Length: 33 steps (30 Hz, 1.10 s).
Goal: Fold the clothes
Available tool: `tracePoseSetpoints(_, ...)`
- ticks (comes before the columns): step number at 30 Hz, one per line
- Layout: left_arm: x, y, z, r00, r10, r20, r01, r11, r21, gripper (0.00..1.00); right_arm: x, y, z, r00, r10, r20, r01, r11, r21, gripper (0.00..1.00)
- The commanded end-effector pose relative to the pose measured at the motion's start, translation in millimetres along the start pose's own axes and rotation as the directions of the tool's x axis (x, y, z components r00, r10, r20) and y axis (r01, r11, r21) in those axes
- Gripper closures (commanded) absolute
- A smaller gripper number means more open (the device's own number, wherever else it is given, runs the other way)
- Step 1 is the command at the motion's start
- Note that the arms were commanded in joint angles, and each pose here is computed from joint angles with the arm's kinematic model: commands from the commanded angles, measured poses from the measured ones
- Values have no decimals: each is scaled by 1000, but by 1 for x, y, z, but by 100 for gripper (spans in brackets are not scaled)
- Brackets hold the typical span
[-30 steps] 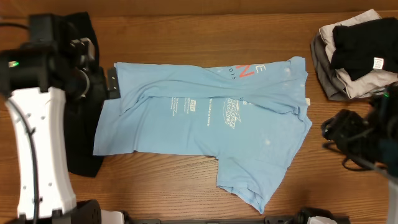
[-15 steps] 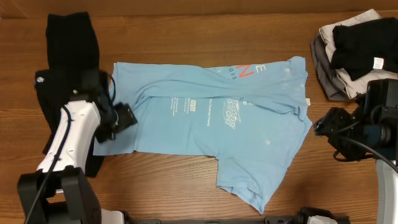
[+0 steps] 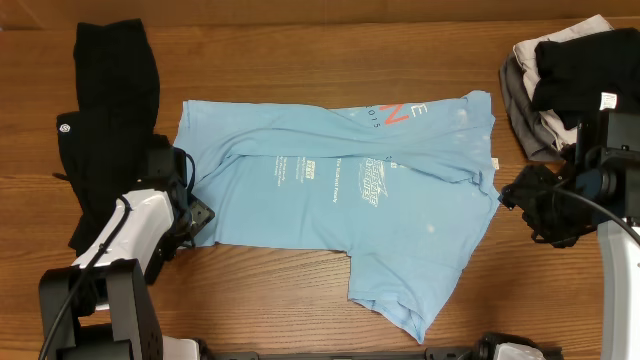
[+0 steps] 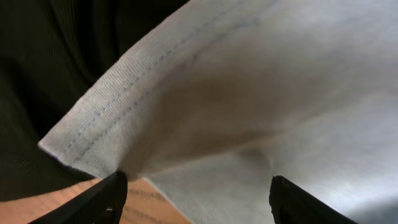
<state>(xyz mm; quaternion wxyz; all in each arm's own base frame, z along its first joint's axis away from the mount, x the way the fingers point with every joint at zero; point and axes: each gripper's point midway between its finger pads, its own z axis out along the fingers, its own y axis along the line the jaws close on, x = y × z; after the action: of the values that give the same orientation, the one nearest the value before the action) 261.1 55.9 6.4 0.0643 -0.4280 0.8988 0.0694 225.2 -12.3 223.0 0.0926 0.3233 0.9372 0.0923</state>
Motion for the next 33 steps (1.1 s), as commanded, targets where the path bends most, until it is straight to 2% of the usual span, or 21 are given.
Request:
tracePoseSetpoints(1, 3, 10, 9, 999, -32, 27, 33, 999, -28, 27, 1, 2, 0, 1000, -7, 0, 7, 1000, -7, 38)
tracePoseSetpoints(5, 5, 11, 12, 999, -40, 30, 41, 999, -26, 29, 3, 6, 1, 1000, -26, -1, 26, 1000, -7, 38)
tracePoseSetpoints(7, 5, 11, 12, 999, -40, 31, 40, 999, -26, 36, 4, 8, 1, 999, -38, 0, 38, 999, -10, 38)
tracePoseSetpoints(8, 4, 11, 12, 999, -40, 31, 41, 999, -25, 43, 4, 10, 1, 999, -45, 0, 45, 999, -13, 38)
tracePoseSetpoints(9, 4, 10, 12, 999, -40, 32, 40, 999, -24, 65, 4, 11, 1, 999, -52, 2, 52, 999, -15, 38)
tracePoseSetpoints(10, 4, 10, 12, 999, -40, 32, 41, 999, -23, 76, 5, 13, 1, 998, -58, 2, 58, 998, -17, 38)
tracePoseSetpoints(11, 4, 10, 12, 999, -40, 32, 41, 999, -22, 86, 5, 14, 1, 998, -64, 2, 64, 998, -19, 38)
tracePoseSetpoints(13, 4, 10, 12, 999, -40, 32, 41, 999, -22, 96, 6, 15, 2, 998, -69, 0, 69, 997, -19, 38)
tracePoseSetpoints(23, 4, 3, 10, 1000, -23, 17, 23, 1000, 10, 96, 20, 7, 8, 998, -15, -62, 16, 1000, 17, 39)
tracePoseSetpoints(33, 11, -1, 10, 1000, -22, -18, 22, 999, 35, 96, 84, 9, 88, 976, 15, -219, 13, 992, 122, 41)
